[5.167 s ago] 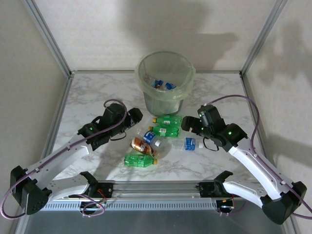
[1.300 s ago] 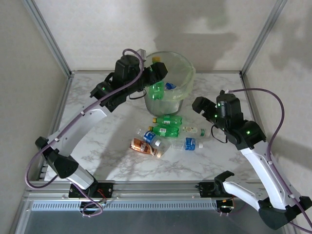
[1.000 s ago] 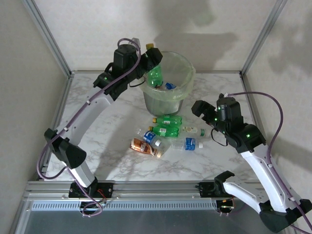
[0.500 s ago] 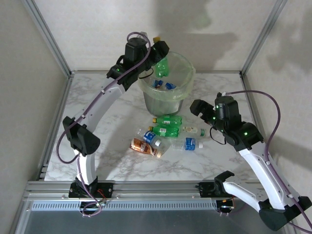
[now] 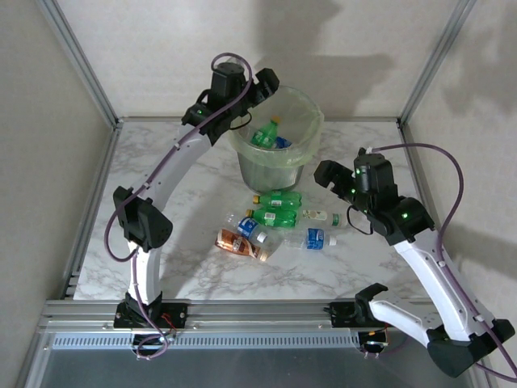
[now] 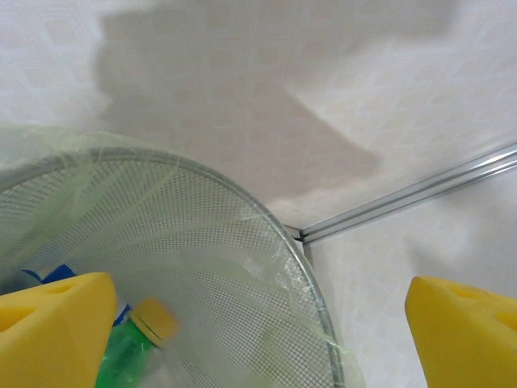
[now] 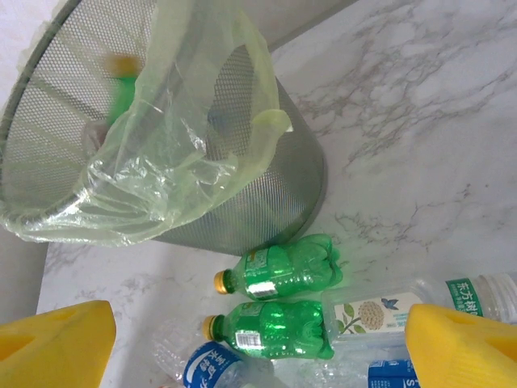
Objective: Put the plastic bottles in the bin
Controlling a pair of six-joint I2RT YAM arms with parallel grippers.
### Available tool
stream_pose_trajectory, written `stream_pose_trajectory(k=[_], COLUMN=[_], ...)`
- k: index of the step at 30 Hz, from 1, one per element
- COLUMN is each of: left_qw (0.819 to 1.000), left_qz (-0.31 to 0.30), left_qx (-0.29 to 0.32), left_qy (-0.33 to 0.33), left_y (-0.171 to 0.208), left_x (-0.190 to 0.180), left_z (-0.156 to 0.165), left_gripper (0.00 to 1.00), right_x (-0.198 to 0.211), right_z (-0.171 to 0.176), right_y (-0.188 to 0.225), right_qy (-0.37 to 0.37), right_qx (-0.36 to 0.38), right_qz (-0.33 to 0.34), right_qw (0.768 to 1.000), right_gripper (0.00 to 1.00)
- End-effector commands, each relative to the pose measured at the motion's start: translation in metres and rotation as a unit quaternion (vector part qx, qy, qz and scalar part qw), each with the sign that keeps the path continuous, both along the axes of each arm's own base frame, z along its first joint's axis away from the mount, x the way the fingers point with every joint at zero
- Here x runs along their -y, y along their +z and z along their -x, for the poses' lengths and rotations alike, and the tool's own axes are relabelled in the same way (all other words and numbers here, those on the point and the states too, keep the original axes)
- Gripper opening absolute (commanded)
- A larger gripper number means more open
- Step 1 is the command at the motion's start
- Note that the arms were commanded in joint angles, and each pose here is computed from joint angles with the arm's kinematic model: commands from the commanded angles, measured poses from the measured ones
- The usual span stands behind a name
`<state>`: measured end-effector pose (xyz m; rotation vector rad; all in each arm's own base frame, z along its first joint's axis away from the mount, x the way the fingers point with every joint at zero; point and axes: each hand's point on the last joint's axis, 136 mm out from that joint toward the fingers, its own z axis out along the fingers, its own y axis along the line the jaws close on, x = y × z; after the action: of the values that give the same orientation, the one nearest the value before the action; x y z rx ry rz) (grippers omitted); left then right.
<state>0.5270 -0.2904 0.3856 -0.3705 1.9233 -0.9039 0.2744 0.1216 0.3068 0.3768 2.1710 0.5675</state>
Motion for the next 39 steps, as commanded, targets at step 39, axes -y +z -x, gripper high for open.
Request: stream_pose_trajectory(k=[39], left_qw=[0.997], left_qz=[-0.069], left_qx=[0.024], left_qy=[0.025], left_y=[-0.010], left_x=[-0.121], left_z=[0.181], left_gripper=[0.99], right_x=[-0.027], right_z=[0.070], right_y=[-0.167], right_qy=[-0.143], right_qx=[-0.276], right_qz=[-0.058], right_qw=[0.949], right_gripper=[0.88])
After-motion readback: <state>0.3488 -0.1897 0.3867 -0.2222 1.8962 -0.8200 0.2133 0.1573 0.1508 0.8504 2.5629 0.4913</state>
